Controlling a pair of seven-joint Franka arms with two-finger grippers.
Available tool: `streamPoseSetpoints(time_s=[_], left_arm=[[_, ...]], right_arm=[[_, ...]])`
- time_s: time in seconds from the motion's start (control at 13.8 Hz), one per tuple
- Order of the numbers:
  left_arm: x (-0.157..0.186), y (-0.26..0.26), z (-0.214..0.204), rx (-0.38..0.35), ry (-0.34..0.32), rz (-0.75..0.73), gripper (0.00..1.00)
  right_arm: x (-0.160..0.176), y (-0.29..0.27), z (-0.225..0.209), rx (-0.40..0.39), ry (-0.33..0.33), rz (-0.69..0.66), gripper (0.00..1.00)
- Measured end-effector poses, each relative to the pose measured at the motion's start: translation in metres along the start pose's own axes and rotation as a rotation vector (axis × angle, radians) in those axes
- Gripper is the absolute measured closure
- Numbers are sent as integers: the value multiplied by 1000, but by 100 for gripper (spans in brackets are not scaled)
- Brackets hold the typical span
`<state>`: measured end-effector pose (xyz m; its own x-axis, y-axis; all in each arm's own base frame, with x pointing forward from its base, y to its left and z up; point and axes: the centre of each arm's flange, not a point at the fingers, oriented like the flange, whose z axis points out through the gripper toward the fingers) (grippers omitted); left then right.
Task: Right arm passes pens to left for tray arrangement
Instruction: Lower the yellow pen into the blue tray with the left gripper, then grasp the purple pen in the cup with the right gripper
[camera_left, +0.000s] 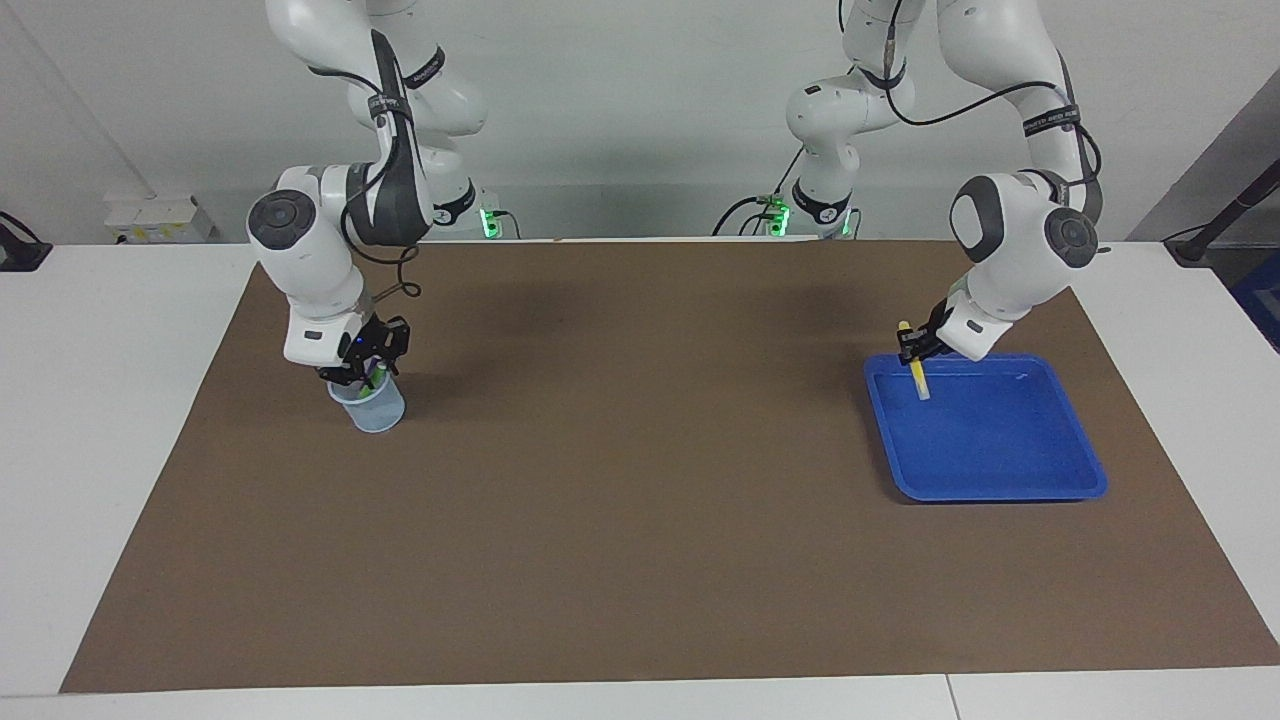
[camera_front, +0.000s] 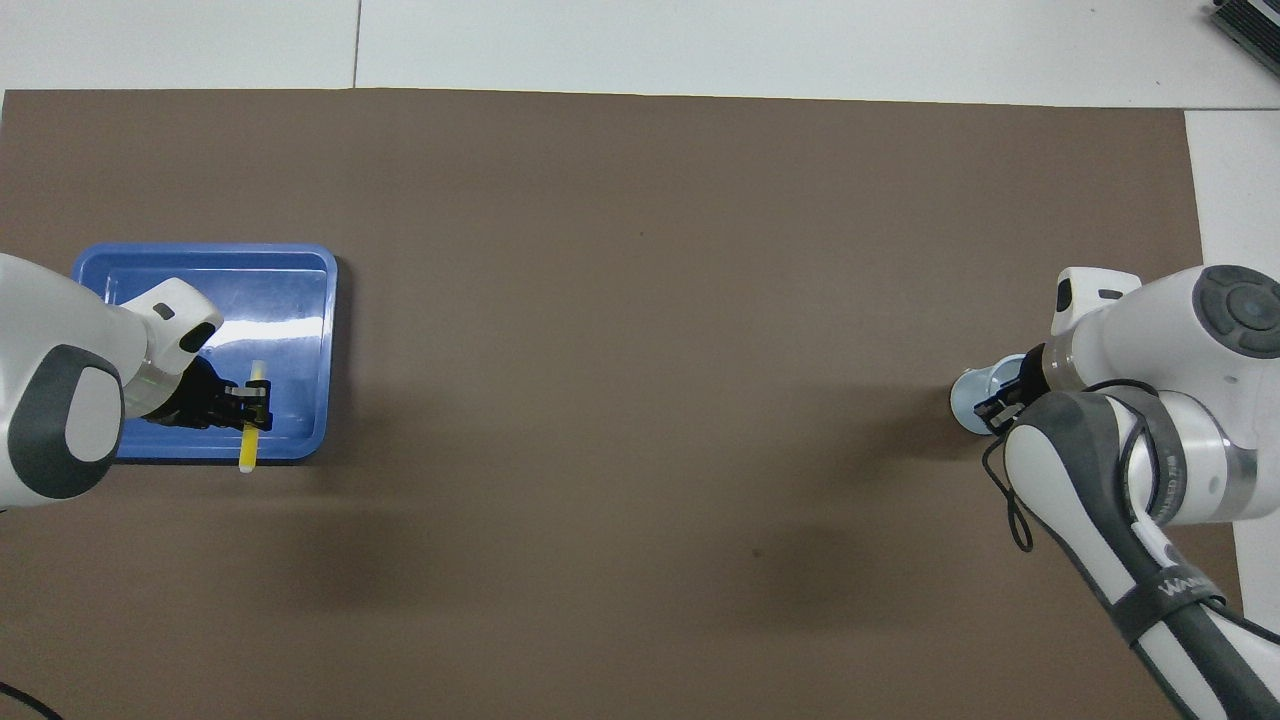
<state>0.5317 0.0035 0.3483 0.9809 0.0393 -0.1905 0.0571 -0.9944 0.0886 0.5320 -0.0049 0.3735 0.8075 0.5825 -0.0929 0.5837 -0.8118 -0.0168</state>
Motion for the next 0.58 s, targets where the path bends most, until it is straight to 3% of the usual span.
streamPoseSetpoints(time_s=[0.14, 0.29, 0.36, 0.43, 0.51, 0.58], left_arm=[[9, -2, 15, -2, 6, 0, 82], [17, -3, 23, -5, 9, 1, 82], [21, -3, 25, -8, 9, 2, 82], [25, -3, 26, -10, 11, 3, 82], [29, -2, 26, -12, 16, 4, 82], [32, -2, 26, -14, 18, 4, 82]], right_arm=[[-1, 0, -3, 13, -20, 1, 60], [-1, 0, -5, 15, -24, 1, 43], [-1, 0, -5, 16, -24, 1, 40], [0, 0, -6, 15, -23, 1, 40], [0, 1, -7, 14, -21, 2, 48], [0, 1, -9, 12, -19, 2, 50]])
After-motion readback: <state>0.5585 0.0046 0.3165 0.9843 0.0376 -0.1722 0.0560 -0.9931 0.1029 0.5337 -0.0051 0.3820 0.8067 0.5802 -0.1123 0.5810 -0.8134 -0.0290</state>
